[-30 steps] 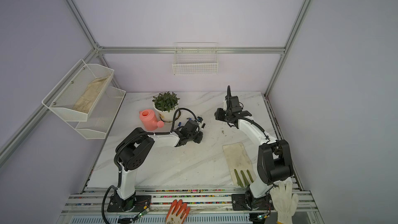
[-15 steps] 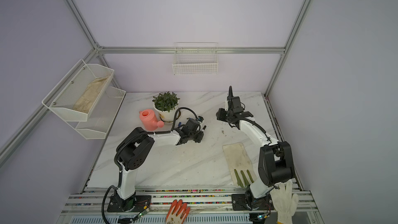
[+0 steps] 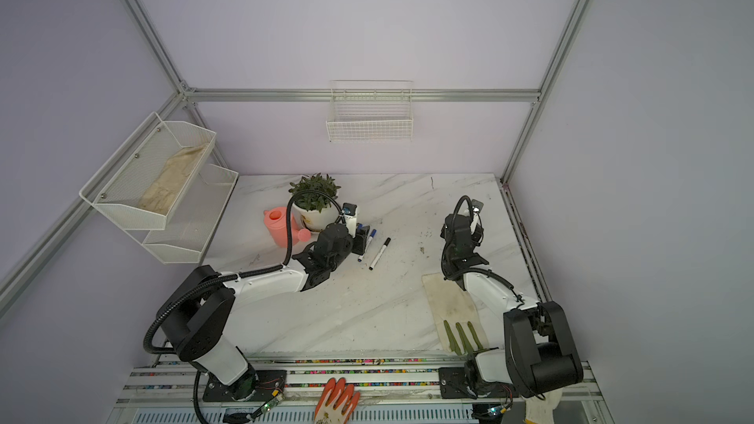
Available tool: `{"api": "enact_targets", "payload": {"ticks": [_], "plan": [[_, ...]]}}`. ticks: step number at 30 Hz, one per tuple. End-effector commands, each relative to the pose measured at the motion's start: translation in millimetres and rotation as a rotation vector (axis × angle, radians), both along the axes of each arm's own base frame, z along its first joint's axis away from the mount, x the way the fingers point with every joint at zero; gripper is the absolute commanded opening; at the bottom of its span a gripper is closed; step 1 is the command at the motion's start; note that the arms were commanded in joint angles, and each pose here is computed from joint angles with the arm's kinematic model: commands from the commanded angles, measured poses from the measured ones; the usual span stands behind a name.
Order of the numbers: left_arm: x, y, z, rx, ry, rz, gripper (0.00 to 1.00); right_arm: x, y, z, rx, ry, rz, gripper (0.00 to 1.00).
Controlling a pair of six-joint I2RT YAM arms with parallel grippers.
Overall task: Insert pens into pen caps
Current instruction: Reset both arms
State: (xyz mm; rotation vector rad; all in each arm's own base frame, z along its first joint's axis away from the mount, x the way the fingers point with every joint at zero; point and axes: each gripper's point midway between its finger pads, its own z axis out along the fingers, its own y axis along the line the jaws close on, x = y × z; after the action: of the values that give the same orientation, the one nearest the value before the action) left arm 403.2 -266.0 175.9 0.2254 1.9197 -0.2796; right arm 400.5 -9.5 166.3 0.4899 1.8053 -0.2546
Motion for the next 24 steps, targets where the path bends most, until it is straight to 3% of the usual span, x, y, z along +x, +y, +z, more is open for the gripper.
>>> {"api": "enact_targets", "payload": {"ticks": [1,4,5,6,9,14,16,17,18,20,24], "plan": [[1,68,-7,0.031,-0.017,0.224,0.47,-7,-29,8,-0.157,-0.116,-0.166,0.67],[-6,118,-13,0.017,0.015,0.35,0.49,-12,-28,-2,-0.197,-0.159,-0.146,0.69],[-10,136,-16,0.03,0.027,0.394,0.5,-8,-16,0,-0.186,-0.184,-0.057,0.89],[-14,153,-22,0.057,0.039,0.443,0.51,-7,-9,1,-0.181,-0.206,-0.008,0.97],[-27,199,-8,0.086,0.007,0.564,0.52,1,9,3,-0.204,-0.223,0.11,0.97],[-45,256,-1,0.133,-0.013,0.72,0.53,29,39,-11,-0.233,-0.14,0.276,0.97],[-48,269,2,0.142,-0.014,0.746,0.54,29,47,-10,-0.18,-0.192,0.323,0.97],[-50,274,2,0.154,-0.008,0.755,0.54,27,43,-8,-0.219,-0.244,0.319,0.97],[-51,278,2,0.165,-0.007,0.764,0.54,25,27,-14,-0.194,-0.251,0.229,0.97],[-52,287,-2,0.198,0.003,0.78,0.55,33,15,-29,-0.093,-0.216,0.269,0.97],[-46,308,-2,0.18,-0.007,0.821,0.57,33,12,-27,-0.122,-0.235,0.269,0.97]]}}
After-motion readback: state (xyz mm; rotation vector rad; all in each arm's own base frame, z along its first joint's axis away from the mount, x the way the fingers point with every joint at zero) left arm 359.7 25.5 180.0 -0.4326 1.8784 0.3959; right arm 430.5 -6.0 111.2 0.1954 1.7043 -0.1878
